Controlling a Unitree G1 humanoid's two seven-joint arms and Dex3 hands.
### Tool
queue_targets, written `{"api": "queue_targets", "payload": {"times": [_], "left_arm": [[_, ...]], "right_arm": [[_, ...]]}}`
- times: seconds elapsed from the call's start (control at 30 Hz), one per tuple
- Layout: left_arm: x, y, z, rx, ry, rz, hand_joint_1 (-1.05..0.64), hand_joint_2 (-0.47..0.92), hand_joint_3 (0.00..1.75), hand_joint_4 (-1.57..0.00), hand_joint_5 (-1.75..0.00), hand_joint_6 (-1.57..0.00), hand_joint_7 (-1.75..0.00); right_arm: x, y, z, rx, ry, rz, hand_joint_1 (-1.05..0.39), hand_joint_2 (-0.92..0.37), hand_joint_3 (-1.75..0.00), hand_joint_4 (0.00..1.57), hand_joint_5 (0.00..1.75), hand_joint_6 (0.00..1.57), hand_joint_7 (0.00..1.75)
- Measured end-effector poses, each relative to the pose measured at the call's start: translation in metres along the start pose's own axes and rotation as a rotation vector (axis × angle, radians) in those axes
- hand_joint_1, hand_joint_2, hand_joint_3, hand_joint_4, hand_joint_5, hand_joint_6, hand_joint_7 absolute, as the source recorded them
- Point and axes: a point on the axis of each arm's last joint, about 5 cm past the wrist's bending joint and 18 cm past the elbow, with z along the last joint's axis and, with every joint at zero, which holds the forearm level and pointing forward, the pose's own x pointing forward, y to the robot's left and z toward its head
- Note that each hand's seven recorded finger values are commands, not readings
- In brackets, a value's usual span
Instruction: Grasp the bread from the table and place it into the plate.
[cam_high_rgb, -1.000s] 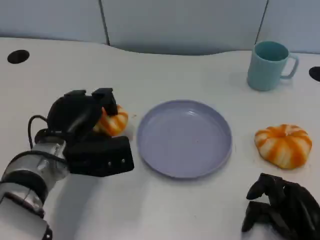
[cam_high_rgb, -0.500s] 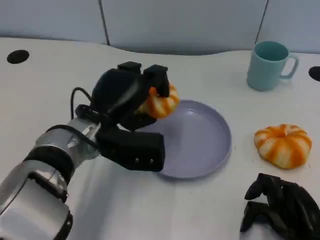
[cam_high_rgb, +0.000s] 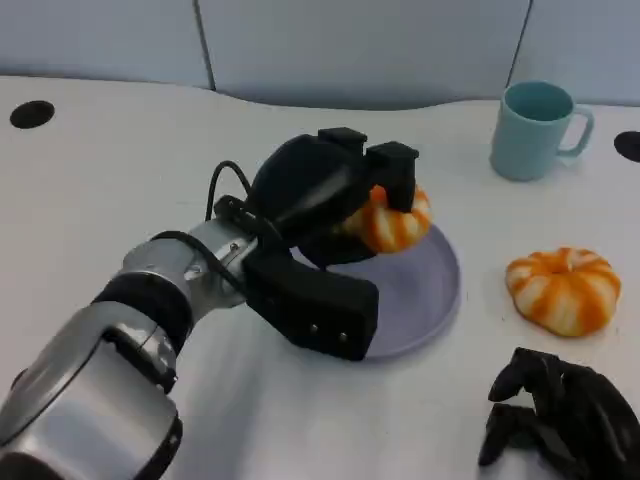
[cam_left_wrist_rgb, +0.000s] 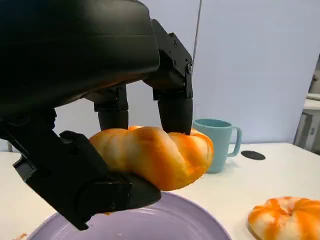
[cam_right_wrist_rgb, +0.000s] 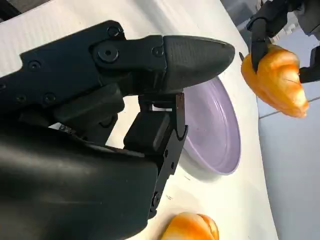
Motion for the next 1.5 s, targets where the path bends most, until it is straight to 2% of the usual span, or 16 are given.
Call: {"api": "queue_targets", "payload": {"times": [0.2,0.43,0.63,0.67,0.7,0.73,0.77,0.8,0.83,0.93,0.97,1.1,1.2,1.33,1.43,1.5], "left_arm": [[0.0013,-0.0025,0.0023,0.002,-0.003,-0.064,-0.26,0.50,1.21,-0.97,-1.75,-0.79,-1.75],[0.0019,-0.0056,0.0032,0.023,0.013,-0.108,-0.26,0.59,1.12,-0.96,-1.75,-0.77,-1.75],[0.0024,-0.0076,0.0032,0.038,0.043,-0.154,-0.26,0.66,1.02,-0.87,-1.75,-0.68,-1.75],[0.0024,-0.0083,0.0031,0.041,0.052,-0.169,-0.26,0.63,0.97,-0.85,-1.69,-0.68,-1.64],[0.0025,-0.0086,0.0031,0.043,0.057,-0.180,-0.28,0.63,0.78,-0.84,-1.56,-0.77,-1.32],[0.0027,-0.0085,0.0032,0.041,0.062,-0.195,-0.28,0.66,0.63,-0.83,-1.49,-0.83,-1.12],[0.0029,-0.0084,0.0030,0.040,0.068,-0.220,-0.30,0.74,0.46,-0.79,-1.43,-0.87,-0.90],[0.0030,-0.0083,0.0027,0.036,0.076,-0.251,-0.31,0.79,0.36,-0.77,-1.40,-0.88,-0.81],[0.0030,-0.0079,0.0025,0.026,0.083,-0.276,-0.32,0.82,0.30,-0.76,-1.39,-0.89,-0.75],[0.0037,-0.0061,0.0016,-0.005,0.106,-0.318,-0.40,0.91,0.19,-0.57,-0.96,-0.79,-0.36],[0.0037,-0.0060,0.0012,-0.006,0.114,-0.340,-0.47,0.92,0.20,-0.43,-0.75,-0.71,-0.22],[0.0036,-0.0059,0.0002,-0.004,0.136,-0.421,-0.59,0.92,0.18,-0.21,-0.51,-0.54,-0.04],[0.0038,-0.0058,0.0000,-0.004,0.143,-0.451,-0.70,0.92,0.25,-0.05,-0.40,-0.34,-0.01],[0.0049,-0.0049,-0.0005,0.001,0.162,-0.485,-0.80,0.92,0.35,0.00,-0.23,-0.20,0.00],[0.0056,-0.0050,-0.0002,0.003,0.169,-0.489,-0.81,0.92,0.37,0.00,-0.20,-0.18,0.00],[0.0058,-0.0050,0.0000,0.003,0.169,-0.489,-0.86,0.92,0.35,0.00,-0.11,-0.12,0.00]], "right_arm": [[-0.0009,0.0001,-0.0002,0.005,0.000,0.002,-0.42,-0.92,-0.44,1.19,1.12,1.12,1.04],[-0.0020,0.0011,-0.0002,0.013,0.005,0.005,-0.43,-0.92,-0.44,1.18,1.12,1.11,1.03],[-0.0036,0.0020,-0.0002,0.015,0.010,0.005,-0.41,-0.92,-0.44,1.19,1.13,1.11,1.04],[-0.0039,0.0022,-0.0004,0.017,0.009,0.005,-0.41,-0.92,-0.44,1.19,1.13,1.11,1.04],[-0.0040,0.0023,-0.0005,0.018,0.009,0.005,-0.42,-0.92,-0.44,1.19,1.13,1.11,1.05],[-0.0041,0.0024,-0.0006,0.019,0.009,0.005,-0.42,-0.92,-0.44,1.19,1.13,1.11,1.05],[-0.0041,0.0024,-0.0007,0.020,0.008,0.005,-0.42,-0.92,-0.44,1.19,1.13,1.11,1.05],[-0.0041,0.0026,-0.0008,0.022,0.008,0.005,-0.42,-0.92,-0.44,1.20,1.13,1.11,1.05],[-0.0042,0.0027,-0.0010,0.024,0.007,0.005,-0.42,-0.92,-0.44,1.20,1.13,1.11,1.05],[-0.0041,0.0028,-0.0012,0.024,0.006,0.007,-0.42,-0.92,-0.46,1.19,1.12,1.11,1.05],[-0.0042,0.0028,-0.0013,0.023,0.005,0.007,-0.43,-0.92,-0.45,1.19,1.12,1.11,1.04],[-0.0042,0.0028,-0.0013,0.026,0.006,0.007,-0.43,-0.92,-0.44,1.19,1.12,1.11,1.04],[-0.0042,0.0028,-0.0013,0.027,0.006,0.007,-0.42,-0.92,-0.45,1.18,1.12,1.10,1.05],[-0.0043,0.0024,-0.0012,0.026,0.007,0.012,-0.42,-0.92,-0.45,1.17,1.12,1.10,1.05],[-0.0045,0.0020,-0.0013,0.026,0.007,0.016,-0.42,-0.92,-0.45,1.17,1.12,1.10,1.05],[-0.0045,0.0020,-0.0013,0.027,0.006,0.017,-0.42,-0.92,-0.45,1.18,1.13,1.11,1.05]]}}
